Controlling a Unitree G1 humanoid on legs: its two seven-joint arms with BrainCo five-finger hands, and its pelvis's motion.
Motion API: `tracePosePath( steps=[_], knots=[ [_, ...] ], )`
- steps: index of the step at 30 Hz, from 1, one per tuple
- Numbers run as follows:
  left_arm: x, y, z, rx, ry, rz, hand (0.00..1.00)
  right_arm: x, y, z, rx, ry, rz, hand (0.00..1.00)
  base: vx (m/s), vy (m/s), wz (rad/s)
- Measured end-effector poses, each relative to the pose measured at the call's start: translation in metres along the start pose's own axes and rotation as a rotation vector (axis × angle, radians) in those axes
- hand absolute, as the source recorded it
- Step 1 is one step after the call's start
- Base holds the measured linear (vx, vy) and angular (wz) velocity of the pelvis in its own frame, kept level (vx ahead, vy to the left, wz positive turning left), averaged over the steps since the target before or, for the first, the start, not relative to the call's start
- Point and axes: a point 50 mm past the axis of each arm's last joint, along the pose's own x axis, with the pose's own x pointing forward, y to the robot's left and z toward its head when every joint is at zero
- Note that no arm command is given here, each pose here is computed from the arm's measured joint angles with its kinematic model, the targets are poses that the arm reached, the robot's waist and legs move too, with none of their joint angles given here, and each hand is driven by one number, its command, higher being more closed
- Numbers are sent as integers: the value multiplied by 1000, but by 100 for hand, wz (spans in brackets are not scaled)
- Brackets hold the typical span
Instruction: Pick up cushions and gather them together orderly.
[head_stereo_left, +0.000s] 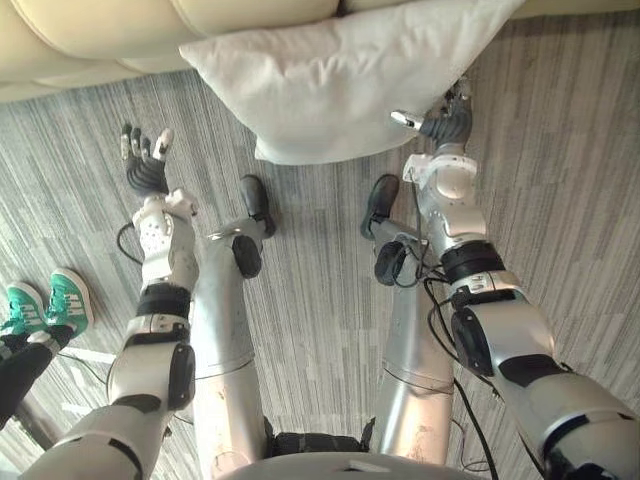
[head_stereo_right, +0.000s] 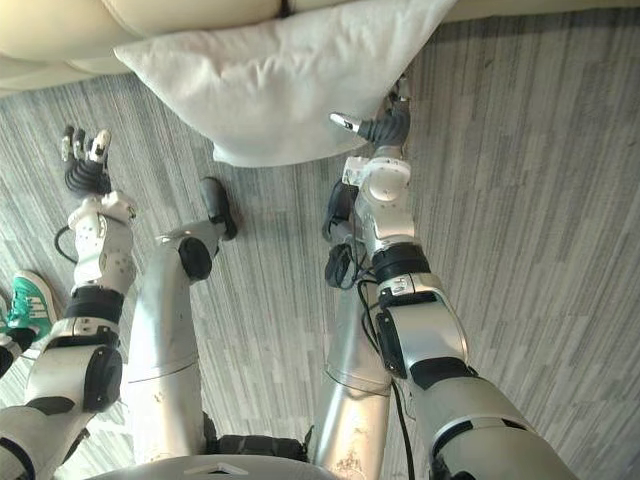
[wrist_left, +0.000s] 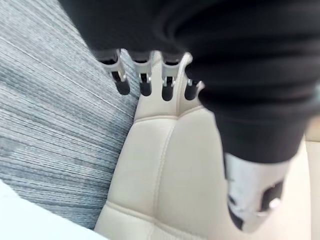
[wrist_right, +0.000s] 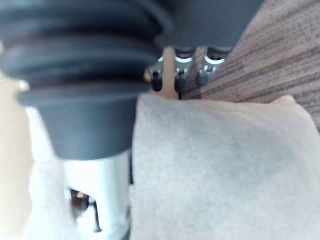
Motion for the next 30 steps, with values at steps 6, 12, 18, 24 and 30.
tracePosePath(
  steps=[6,12,18,24,30],
  knots=[
    [1,-50,22,52,-109,-152,100,-3,27,29,87,-100,13,100,-64,15,-1],
    [-9,-101,38,33,-197,-237,100,-15,55,48,214,-148,20,100,-41,-8,0],
    [-10,-108,43,-5,-213,-193,100,-19,55,59,294,-170,10,100,-47,-34,7],
    [-6,-102,54,12,-252,-186,100,-23,52,70,382,-212,15,100,-59,-51,4],
    [-7,-104,67,-1,-302,-205,100,-27,50,81,452,-261,29,100,-33,-53,-3]
  ],
)
